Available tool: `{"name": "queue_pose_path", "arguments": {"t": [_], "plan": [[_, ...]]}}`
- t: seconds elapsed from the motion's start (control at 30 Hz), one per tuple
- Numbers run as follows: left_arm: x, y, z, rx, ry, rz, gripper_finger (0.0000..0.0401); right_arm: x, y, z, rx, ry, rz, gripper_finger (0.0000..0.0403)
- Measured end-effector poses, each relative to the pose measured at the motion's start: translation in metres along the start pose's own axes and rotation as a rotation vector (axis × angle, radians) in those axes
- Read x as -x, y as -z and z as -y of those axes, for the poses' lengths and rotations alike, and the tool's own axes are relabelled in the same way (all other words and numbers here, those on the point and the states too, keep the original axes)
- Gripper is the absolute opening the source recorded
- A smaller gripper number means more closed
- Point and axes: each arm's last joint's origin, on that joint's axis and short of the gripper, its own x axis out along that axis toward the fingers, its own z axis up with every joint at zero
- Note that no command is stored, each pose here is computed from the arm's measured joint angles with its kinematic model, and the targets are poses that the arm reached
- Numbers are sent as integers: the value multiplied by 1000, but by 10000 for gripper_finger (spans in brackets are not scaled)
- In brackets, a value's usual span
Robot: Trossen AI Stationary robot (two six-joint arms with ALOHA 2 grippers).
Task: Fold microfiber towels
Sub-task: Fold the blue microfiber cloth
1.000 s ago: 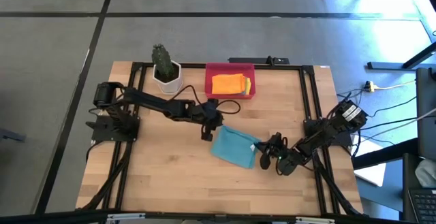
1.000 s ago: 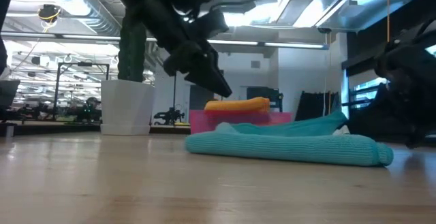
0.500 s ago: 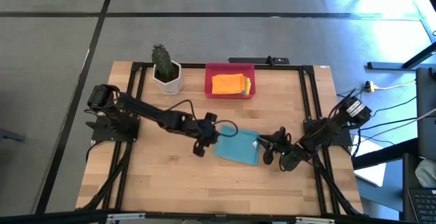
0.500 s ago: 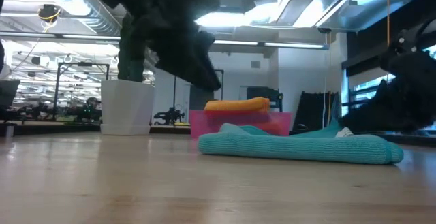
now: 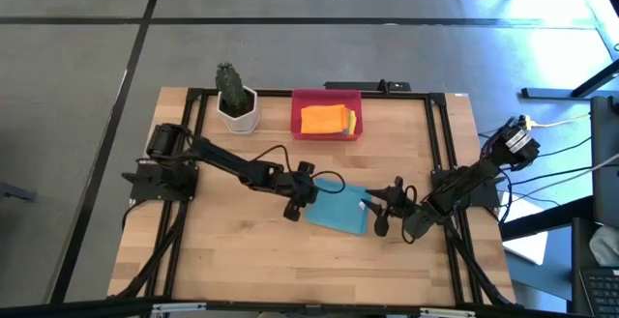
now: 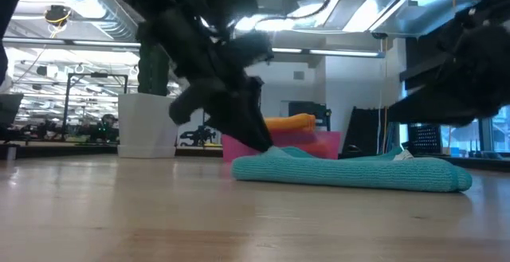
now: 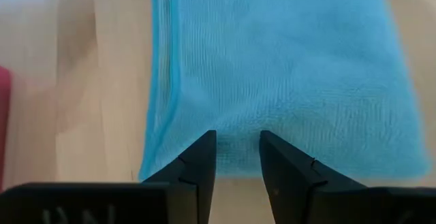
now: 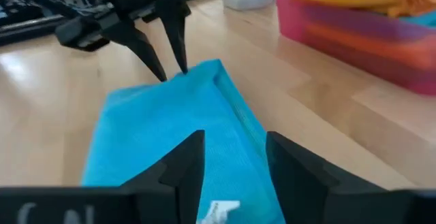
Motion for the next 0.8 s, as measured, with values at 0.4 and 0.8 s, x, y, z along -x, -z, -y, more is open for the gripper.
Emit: {"name": "queue_pose_path", "arguments": {"t": [0.4,0.8], "plan": [[-21,14,0,12,-3,-60,105,-21,26,16,-18,112,-87,158],[37,-14,19,-44,-23,-16,105,-27,31,24,-25,156,-142,158]]}}
